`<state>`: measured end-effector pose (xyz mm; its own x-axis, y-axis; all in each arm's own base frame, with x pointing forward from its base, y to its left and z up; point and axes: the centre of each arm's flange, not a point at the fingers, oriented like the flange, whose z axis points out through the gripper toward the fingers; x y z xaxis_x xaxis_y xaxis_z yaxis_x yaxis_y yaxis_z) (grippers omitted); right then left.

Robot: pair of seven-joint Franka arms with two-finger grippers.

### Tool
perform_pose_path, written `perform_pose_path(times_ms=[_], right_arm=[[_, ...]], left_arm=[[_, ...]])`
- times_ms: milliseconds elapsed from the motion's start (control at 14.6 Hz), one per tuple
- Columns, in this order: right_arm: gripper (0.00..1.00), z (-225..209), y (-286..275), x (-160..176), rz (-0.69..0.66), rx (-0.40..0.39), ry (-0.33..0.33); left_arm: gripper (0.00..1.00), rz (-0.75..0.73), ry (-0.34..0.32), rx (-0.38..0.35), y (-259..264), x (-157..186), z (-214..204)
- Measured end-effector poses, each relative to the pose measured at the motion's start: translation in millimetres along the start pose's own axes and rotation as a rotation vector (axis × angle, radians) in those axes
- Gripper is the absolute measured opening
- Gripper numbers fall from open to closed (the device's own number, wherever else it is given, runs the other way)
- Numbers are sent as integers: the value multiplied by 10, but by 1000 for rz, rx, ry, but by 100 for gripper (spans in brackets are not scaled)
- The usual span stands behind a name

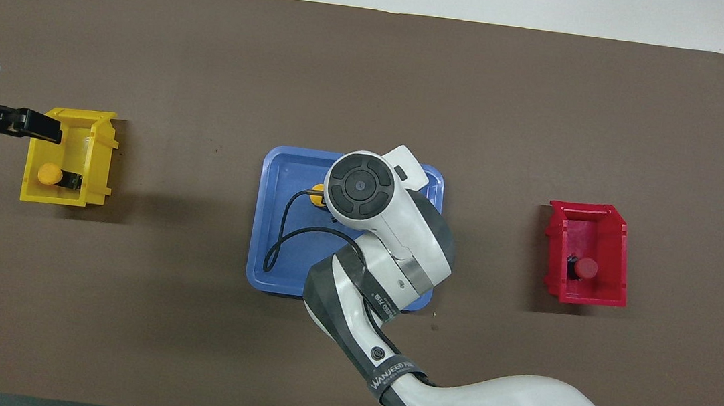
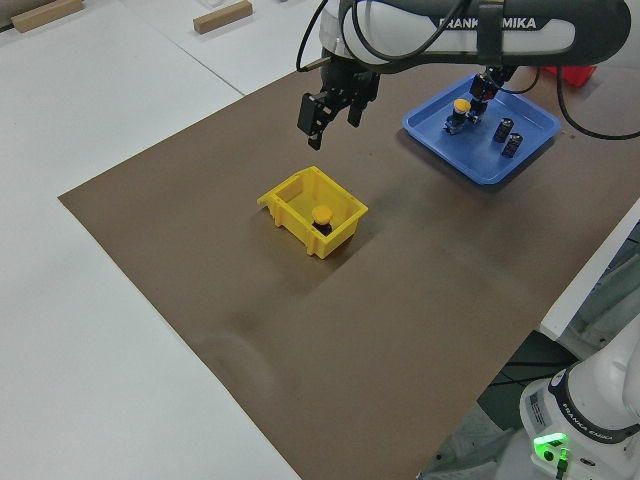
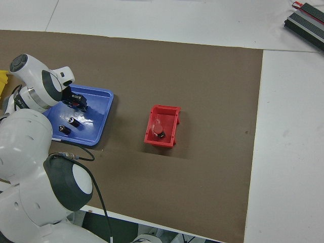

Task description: Sort red and yellow buttons by color

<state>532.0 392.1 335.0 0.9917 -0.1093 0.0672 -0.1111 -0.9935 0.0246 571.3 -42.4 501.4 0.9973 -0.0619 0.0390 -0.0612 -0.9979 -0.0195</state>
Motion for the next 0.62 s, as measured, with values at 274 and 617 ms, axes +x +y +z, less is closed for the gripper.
perform_pose_path(times_ms=[274,617], right_arm=[[37,-375,203,240,25,17,-1],[37,-1490,1788,758,-49,27,-55]], left_arm=[[100,-61,18,-16,1396,-126,37],[100,-116,35,-41,2779,-348,636]])
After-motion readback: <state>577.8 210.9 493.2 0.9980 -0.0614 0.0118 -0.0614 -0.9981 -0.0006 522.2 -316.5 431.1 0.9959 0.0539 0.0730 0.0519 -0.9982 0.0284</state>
